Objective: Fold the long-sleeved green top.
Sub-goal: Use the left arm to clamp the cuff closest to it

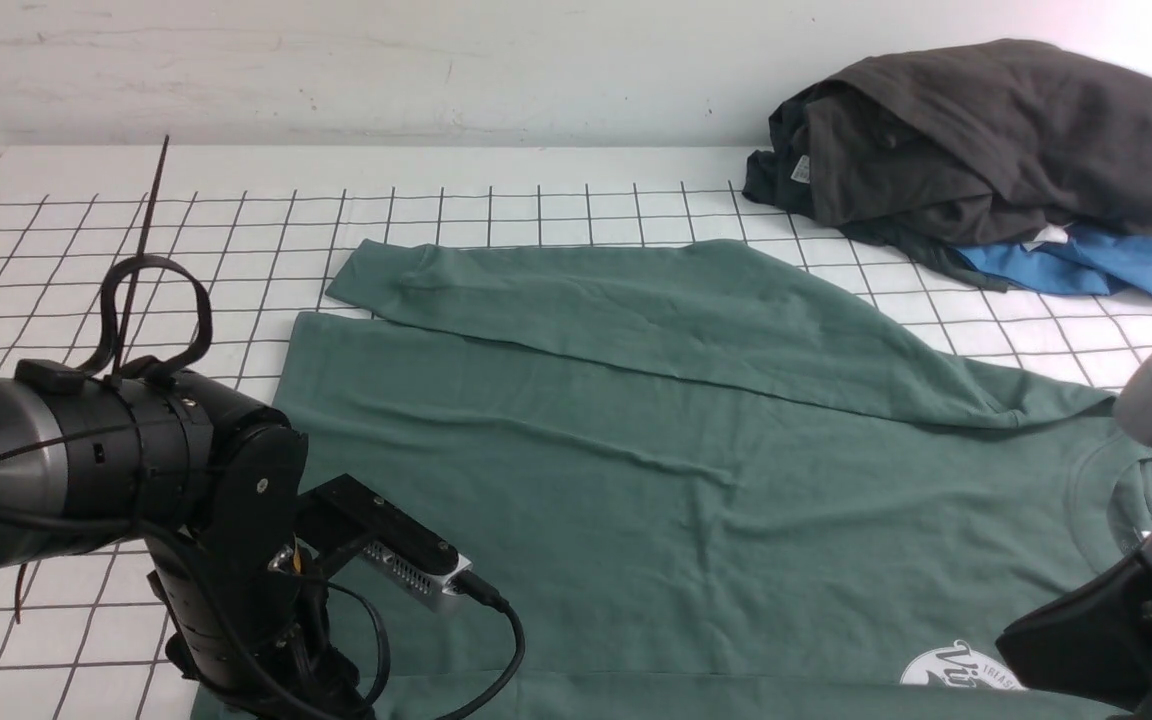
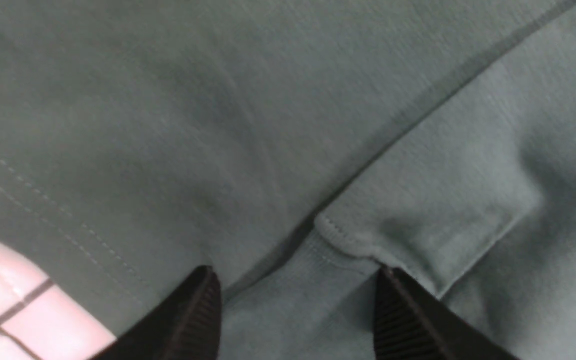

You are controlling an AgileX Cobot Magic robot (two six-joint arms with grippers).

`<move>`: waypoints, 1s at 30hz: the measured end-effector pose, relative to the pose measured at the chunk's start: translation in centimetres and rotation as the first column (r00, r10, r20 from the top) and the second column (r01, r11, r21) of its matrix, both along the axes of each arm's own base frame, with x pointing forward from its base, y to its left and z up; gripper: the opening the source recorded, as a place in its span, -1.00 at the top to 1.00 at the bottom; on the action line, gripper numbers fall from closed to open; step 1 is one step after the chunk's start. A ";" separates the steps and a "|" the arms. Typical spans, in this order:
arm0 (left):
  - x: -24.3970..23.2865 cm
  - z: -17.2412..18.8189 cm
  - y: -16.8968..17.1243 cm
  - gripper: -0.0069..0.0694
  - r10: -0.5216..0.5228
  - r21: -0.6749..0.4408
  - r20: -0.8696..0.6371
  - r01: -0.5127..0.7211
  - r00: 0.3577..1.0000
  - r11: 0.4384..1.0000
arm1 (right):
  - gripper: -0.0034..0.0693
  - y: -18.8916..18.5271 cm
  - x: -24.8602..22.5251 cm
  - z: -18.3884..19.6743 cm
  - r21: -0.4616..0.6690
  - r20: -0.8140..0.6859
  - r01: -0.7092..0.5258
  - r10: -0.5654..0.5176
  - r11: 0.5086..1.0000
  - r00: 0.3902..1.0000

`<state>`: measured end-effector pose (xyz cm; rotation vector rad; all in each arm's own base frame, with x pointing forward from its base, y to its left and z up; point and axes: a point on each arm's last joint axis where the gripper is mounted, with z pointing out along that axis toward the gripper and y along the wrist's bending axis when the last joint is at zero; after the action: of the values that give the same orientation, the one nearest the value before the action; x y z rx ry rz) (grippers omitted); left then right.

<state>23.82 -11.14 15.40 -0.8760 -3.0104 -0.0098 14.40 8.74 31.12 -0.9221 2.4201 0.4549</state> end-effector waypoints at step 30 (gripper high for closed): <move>0.1 4.3 -0.2 0.80 0.009 -0.073 0.130 0.000 0.992 0.997 | 0.95 0.0 0.3 -0.6 0.009 0.023 0.021 -0.022 1.000 1.000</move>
<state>23.94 -11.30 19.70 -0.9086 -3.1522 0.0451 14.67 8.74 30.47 -0.8922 2.4036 0.4440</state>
